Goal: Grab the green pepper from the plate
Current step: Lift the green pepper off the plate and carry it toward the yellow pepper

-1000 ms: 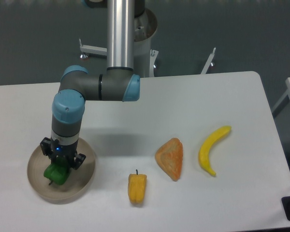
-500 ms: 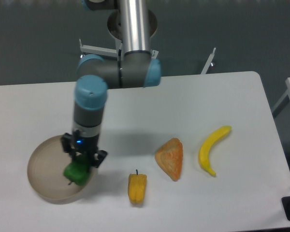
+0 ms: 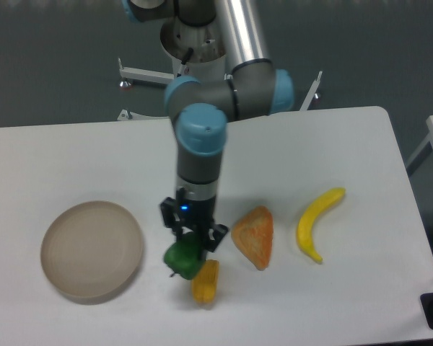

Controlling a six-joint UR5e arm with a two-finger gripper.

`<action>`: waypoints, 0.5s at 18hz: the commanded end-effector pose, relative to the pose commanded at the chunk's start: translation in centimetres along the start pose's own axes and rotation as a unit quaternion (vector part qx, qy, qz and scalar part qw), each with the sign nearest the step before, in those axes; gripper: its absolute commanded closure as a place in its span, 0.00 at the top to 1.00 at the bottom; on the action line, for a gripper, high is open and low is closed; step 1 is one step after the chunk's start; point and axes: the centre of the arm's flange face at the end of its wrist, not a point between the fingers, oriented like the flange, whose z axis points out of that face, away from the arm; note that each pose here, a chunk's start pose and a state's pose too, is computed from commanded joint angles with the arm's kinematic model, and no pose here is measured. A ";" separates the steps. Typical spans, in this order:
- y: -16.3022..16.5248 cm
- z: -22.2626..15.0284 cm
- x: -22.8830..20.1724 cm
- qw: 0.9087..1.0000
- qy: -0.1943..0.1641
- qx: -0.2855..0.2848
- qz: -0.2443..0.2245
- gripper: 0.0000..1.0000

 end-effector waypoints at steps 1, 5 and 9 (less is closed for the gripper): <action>0.3 0.0 -0.5 1.000 -0.001 0.000 0.006 0.33; 1.2 -0.6 -2.2 1.000 -0.011 -0.001 0.011 0.33; 1.3 -0.2 -2.5 1.000 -0.014 -0.007 0.010 0.33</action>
